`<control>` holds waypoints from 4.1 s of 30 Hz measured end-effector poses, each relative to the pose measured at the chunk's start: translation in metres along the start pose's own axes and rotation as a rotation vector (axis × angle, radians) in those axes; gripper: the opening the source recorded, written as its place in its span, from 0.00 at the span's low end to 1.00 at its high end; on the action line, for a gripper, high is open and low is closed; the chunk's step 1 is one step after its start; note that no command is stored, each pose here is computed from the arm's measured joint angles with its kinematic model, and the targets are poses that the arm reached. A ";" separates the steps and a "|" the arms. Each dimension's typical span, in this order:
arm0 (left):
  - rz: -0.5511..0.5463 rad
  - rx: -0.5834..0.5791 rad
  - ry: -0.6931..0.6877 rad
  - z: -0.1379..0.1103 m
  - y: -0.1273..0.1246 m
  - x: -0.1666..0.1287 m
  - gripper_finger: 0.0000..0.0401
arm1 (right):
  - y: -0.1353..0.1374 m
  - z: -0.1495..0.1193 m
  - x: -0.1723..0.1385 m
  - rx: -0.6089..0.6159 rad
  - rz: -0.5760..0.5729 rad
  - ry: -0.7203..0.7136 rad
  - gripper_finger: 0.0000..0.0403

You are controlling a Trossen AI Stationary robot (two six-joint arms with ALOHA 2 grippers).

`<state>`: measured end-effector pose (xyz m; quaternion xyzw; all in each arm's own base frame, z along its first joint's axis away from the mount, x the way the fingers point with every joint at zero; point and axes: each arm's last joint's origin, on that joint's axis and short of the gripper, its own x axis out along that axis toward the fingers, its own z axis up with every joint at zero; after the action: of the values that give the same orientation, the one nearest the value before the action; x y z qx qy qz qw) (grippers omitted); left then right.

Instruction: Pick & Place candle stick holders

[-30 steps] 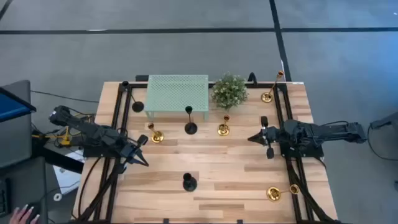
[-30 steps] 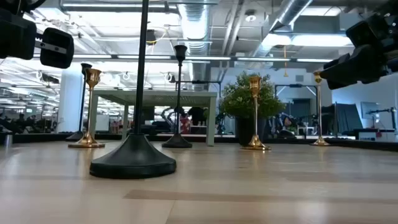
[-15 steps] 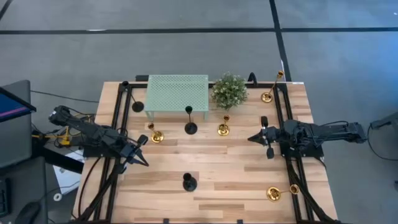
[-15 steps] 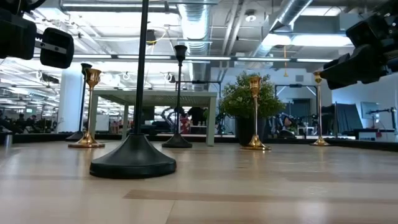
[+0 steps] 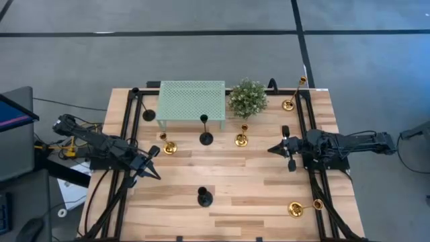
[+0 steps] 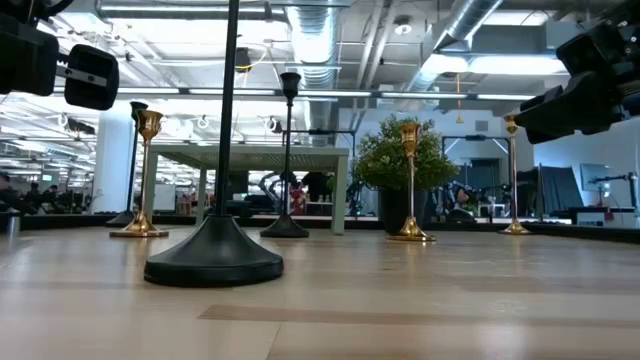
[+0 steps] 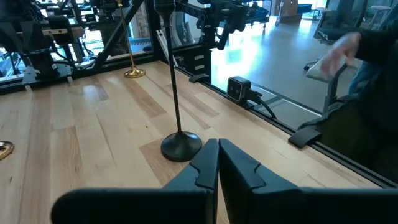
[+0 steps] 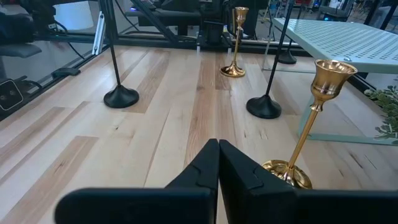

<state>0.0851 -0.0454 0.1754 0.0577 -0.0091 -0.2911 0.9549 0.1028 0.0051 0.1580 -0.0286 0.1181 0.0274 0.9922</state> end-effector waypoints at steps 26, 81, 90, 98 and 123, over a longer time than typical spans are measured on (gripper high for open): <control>0.000 0.000 0.000 0.000 0.000 0.000 0.03 | 0.000 0.000 0.000 0.000 0.000 0.001 0.00; 0.001 -0.033 -0.011 0.001 0.000 0.000 0.03 | 0.000 0.001 0.000 0.000 0.000 -0.010 0.00; 0.002 -0.039 -0.018 0.002 0.000 0.000 0.03 | 0.000 0.003 0.000 0.000 -0.002 -0.037 0.00; 0.002 -0.038 -0.022 0.002 0.000 0.000 0.03 | 0.000 0.003 0.000 0.000 -0.001 -0.040 0.00; 0.248 -0.018 -0.210 0.025 0.009 -0.004 0.03 | -0.001 0.015 -0.001 0.000 -0.008 -0.157 0.00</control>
<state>0.0852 -0.0382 0.2013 0.0169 -0.1132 -0.1754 0.9778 0.1052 0.0052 0.1729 -0.0268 0.0397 0.0254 0.9985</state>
